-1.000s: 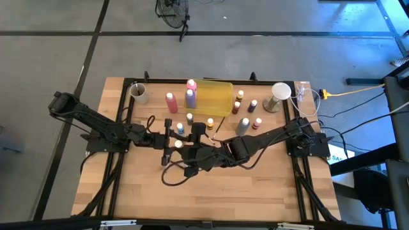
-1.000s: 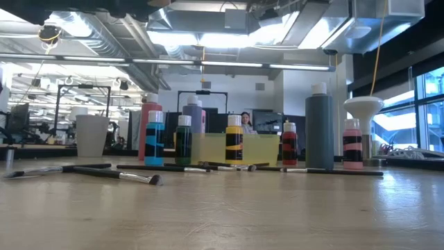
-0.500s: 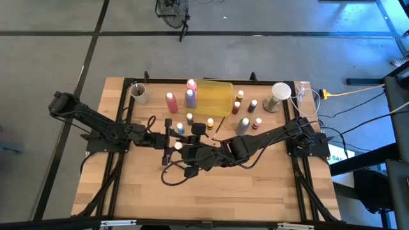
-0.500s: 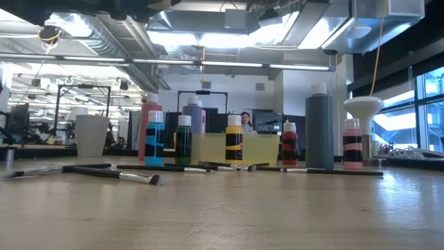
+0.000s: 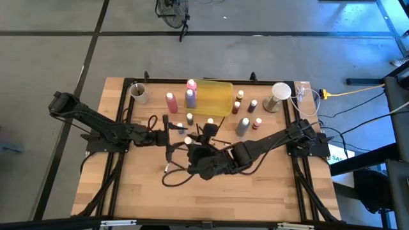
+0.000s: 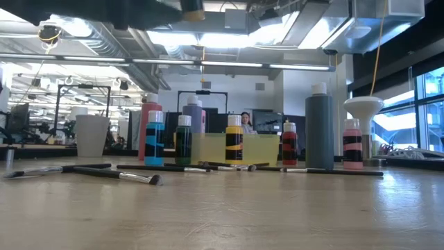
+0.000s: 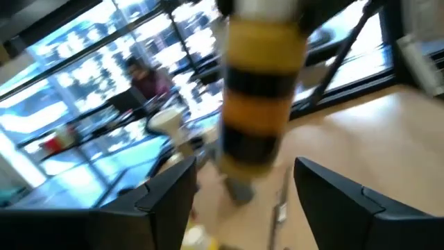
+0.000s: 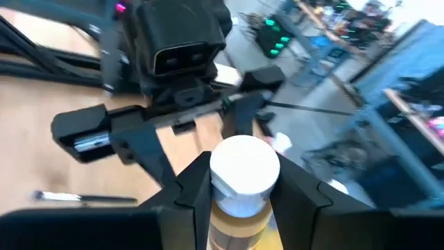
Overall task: Pick & Place Paint Supplies
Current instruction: Put the small dark yellow paint bottle into the yellow bin
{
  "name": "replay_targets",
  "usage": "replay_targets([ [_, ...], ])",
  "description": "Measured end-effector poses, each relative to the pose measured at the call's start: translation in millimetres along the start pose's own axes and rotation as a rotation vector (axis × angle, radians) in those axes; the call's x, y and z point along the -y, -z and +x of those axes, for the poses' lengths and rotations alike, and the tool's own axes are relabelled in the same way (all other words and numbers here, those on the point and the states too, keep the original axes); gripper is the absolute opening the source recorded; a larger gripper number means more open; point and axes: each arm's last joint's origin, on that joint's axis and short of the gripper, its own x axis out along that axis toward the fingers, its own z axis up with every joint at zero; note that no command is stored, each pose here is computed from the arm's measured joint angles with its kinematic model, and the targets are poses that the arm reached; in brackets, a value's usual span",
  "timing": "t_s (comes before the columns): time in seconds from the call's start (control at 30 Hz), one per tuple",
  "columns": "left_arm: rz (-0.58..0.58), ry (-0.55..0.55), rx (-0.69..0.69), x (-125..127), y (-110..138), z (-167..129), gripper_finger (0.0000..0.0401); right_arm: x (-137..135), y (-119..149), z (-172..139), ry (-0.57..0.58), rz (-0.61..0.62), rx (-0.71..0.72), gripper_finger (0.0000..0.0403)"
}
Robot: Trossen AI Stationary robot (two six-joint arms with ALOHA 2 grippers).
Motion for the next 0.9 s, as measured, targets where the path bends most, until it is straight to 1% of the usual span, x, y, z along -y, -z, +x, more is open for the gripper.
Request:
replay_targets([
  [0.07, 0.012, -0.019, -0.032, 0.1, 2.6, 0.0, 0.0245, -3.3, 2.4, -6.2, 0.037, -0.026, -0.008, 0.0115],
  [0.17, 0.028, -0.007, -0.057, 1.2, 5.3, -0.2, 0.0246, -7.0, 4.8, -14.5, 0.097, -0.058, -0.010, 0.0115],
  [0.23, 0.031, -0.002, -0.067, 1.7, 6.4, -0.2, 0.0246, -7.6, 5.9, -18.4, 0.157, -0.069, -0.009, 0.0115],
  [0.33, 0.023, 0.006, -0.090, 2.5, 8.8, -0.4, 0.0246, -8.0, 6.2, -23.9, 0.256, -0.064, 0.004, 0.0115],
  [0.4, 0.033, 0.014, -0.109, 3.2, 10.8, -0.7, 0.0246, -9.2, 6.1, -27.2, 0.284, -0.041, 0.015, 0.0115],
  [0.5, 0.028, 0.023, -0.136, 4.1, 13.7, -1.0, 0.0246, -12.1, 6.8, -31.3, 0.272, -0.036, 0.020, 0.0115],
  [0.6, 0.033, 0.030, -0.154, 4.7, 15.6, -1.4, 0.0246, -13.3, 10.7, -34.0, 0.271, -0.078, 0.005, 0.0115],
  [0.67, 0.036, 0.045, -0.164, 4.6, 16.2, -2.7, 0.0246, -11.1, 12.7, -36.5, 0.267, -0.080, -0.005, 0.0115],
  [0.73, 0.031, 0.061, -0.168, 3.8, 15.9, -4.6, 0.0246, -3.9, 13.2, -41.9, 0.238, -0.047, -0.016, 0.0115],
  [0.83, 0.027, 0.064, -0.172, 1.1, 14.2, -8.4, 0.0246, 16.0, 14.1, -55.4, 0.217, 0.009, -0.039, 0.0115],
  [0.9, 0.027, 0.056, -0.173, -2.2, 12.0, -12.3, 0.0246, 31.0, 16.3, -66.7, 0.214, 0.024, -0.059, 0.0115],
])
